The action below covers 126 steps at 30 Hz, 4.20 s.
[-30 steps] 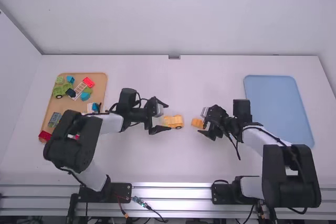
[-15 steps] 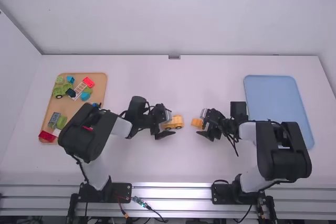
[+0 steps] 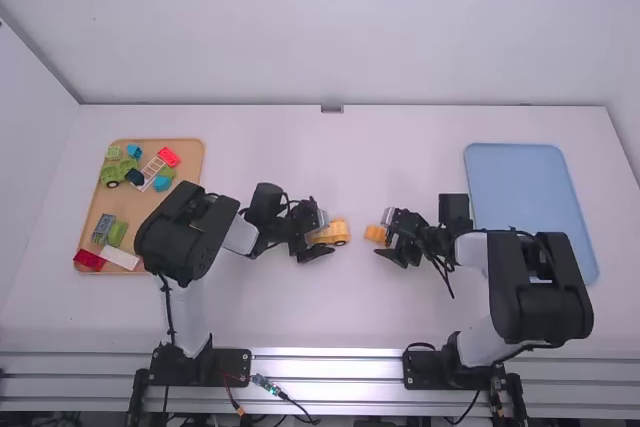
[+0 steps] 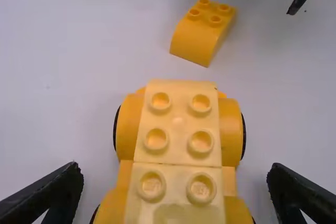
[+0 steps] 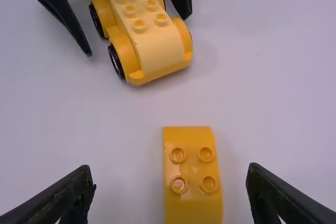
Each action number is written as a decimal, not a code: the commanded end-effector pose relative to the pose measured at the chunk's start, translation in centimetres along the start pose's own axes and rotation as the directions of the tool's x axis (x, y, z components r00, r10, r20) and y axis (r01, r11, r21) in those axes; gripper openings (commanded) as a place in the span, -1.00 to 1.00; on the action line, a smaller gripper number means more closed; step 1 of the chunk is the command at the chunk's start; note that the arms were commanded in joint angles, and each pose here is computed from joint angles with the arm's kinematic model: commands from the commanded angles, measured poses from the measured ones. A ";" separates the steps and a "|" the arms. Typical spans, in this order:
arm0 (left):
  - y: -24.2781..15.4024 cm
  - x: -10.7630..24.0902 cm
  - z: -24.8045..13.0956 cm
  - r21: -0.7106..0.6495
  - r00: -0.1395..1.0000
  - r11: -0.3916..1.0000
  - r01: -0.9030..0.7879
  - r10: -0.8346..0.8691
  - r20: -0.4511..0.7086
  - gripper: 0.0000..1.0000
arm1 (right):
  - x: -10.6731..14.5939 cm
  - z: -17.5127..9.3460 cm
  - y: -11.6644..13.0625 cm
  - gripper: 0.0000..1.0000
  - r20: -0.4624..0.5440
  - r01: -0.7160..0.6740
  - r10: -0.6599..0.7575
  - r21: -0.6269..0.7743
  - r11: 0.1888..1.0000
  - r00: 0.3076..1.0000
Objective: Assemble lego blocks to make yellow taxi
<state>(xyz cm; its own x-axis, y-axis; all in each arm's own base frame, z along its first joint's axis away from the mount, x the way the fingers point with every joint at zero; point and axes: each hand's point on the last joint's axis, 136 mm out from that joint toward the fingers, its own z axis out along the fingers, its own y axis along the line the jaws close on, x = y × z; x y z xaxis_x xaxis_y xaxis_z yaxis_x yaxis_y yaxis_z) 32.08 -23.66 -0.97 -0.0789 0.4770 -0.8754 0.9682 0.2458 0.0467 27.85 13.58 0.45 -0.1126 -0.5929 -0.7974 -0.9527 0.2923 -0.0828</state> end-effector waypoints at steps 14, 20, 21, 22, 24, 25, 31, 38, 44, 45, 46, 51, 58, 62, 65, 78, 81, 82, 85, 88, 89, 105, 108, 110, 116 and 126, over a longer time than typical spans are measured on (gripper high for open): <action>-1.7 1.2 -0.2 0.044 0.991 0.990 -0.136 0.136 -0.003 0.32 | 0.1 0.4 -0.9 0.56 0.010 -0.024 0.024 0.015 1.000 1.000; -1.9 1.4 -0.3 0.045 0.991 0.990 -0.134 0.134 -0.004 0.26 | 0.7 1.0 -1.2 0.57 0.015 -0.026 0.026 0.020 0.999 1.000; -2.1 1.5 -0.3 0.050 0.987 0.986 -0.158 0.159 -0.005 0.21 | 0.9 1.1 -1.2 0.57 0.012 -0.032 0.031 0.017 0.999 0.999; -2.2 1.6 -0.3 0.054 0.985 0.983 -0.173 0.174 -0.004 0.13 | 0.9 1.2 -1.2 0.54 0.010 -0.036 0.036 0.014 0.999 0.999; -2.3 1.7 -0.3 0.056 0.983 0.982 -0.181 0.182 -0.005 0.10 | 0.9 1.3 -1.6 0.51 0.008 -0.041 0.041 0.010 0.999 0.999; -2.4 1.7 -0.3 0.057 0.983 0.982 -0.180 0.181 -0.005 0.08 | 0.9 1.4 -1.7 0.50 0.009 -0.040 0.040 0.010 0.999 0.999; -2.8 2.1 -0.4 0.071 0.983 0.981 -0.181 0.183 -0.016 -0.07 | 1.0 2.1 -2.2 0.39 0.025 -0.053 0.053 -0.014 0.999 0.998; -3.0 2.5 -0.3 0.110 0.986 0.982 -0.156 0.161 -0.040 -0.10 | 1.3 2.2 -1.3 0.11 0.008 -0.024 0.025 -0.092 0.995 1.000; -2.9 1.7 -0.6 0.141 0.983 0.973 -0.181 0.182 0.007 -0.15 | 1.1 2.1 -1.4 -0.14 -0.005 -0.038 0.038 -0.112 0.993 0.999; -2.9 1.6 -0.6 0.141 0.983 0.973 -0.182 0.182 0.014 -0.14 | 1.1 2.1 -1.4 -0.19 -0.005 -0.035 0.035 -0.113 0.993 0.999; -2.8 1.7 -0.7 0.138 0.983 0.974 -0.182 0.182 0.014 -0.12 | 1.1 2.1 -1.3 -0.22 -0.005 -0.035 0.034 -0.112 0.993 0.999; -3.1 1.8 -0.6 0.144 0.977 0.966 -0.214 0.214 0.015 -0.11 | 1.1 2.1 -1.3 -0.45 -0.005 -0.035 0.035 -0.112 0.993 0.999; -3.1 1.8 -0.6 0.144 0.970 0.959 -0.243 0.243 0.018 -0.17 | 1.1 2.1 -1.3 -0.06 -0.006 -0.038 0.038 -0.114 0.993 0.999; -3.1 1.8 -0.6 0.144 0.970 0.959 -0.244 0.244 0.018 -0.17 | 1.1 2.1 -1.3 -0.02 -0.007 -0.038 0.037 -0.114 0.993 0.999; -3.1 1.8 -0.6 0.144 0.970 0.959 -0.243 0.243 0.018 -0.17 | 1.2 2.1 -1.3 -0.05 -0.007 -0.039 0.038 -0.114 0.993 0.999; -2.7 1.9 -0.9 0.132 0.971 0.963 -0.237 0.237 0.016 -0.20 | 1.8 2.5 -0.7 -0.04 -0.050 -0.051 0.045 -0.116 0.992 0.998; -2.7 1.9 -0.9 0.133 0.971 0.962 -0.238 0.237 0.019 -0.20 | 2.1 3.0 -0.6 -0.11 -0.099 -0.069 0.058 -0.106 0.992 0.993; -2.7 1.9 -0.9 0.132 0.972 0.963 -0.236 0.236 0.018 -0.20 | 2.0 3.2 -0.5 -0.17 -0.105 -0.055 0.043 -0.109 0.993 0.994; -2.8 1.9 -0.9 0.133 0.971 0.962 -0.237 0.237 0.016 -0.21 | 1.6 3.6 -0.3 -0.28 -0.098 -0.037 0.025 -0.118 0.992 0.995; -2.5 2.0 -1.0 0.127 0.972 0.964 -0.233 0.233 0.015 -0.22 | 1.7 3.5 -0.3 -0.29 -0.101 -0.042 0.030 -0.116 0.992 0.994; -2.6 2.0 -1.0 0.128 0.973 0.964 -0.232 0.232 0.016 -0.23 | 1.8 3.4 -0.4 -0.29 -0.100 -0.046 0.034 -0.114 0.992 0.994; -2.6 2.0 -1.0 0.128 0.973 0.965 -0.230 0.230 0.016 -0.26 | 2.1 3.2 -0.3 -0.41 -0.110 -0.062 0.050 -0.117 0.991 0.993; -2.6 2.0 -1.0 0.127 0.973 0.965 -0.230 0.230 0.014 -0.26 | 2.2 3.0 -0.5 -0.27 -0.110 -0.071 0.059 -0.109 0.992 0.992; -2.6 2.0 -1.0 0.127 0.973 0.965 -0.230 0.230 0.014 -0.26 | 2.4 2.8 -0.6 -0.13 -0.109 -0.080 0.068 -0.105 0.991 0.992; -2.6 2.0 -1.0 0.127 0.973 0.965 -0.230 0.230 0.014 -0.27 | 2.7 2.5 -0.9 -0.12 -0.112 -0.096 0.085 -0.094 0.991 0.990; -2.6 2.0 -1.0 0.128 0.973 0.965 -0.229 0.229 0.013 -0.31 | 1.6 2.8 -0.4 -0.59 -0.063 -0.075 0.068 -0.126 0.989 0.996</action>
<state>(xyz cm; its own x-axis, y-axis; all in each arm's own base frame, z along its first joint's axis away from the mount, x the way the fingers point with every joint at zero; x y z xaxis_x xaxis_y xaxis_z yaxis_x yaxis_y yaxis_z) 29.27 -23.15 -1.37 0.1639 0.4806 -0.8615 0.9814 0.0089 0.1917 29.22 14.04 -2.67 -0.1919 -0.6457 -0.7391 -0.9663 0.2561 0.0271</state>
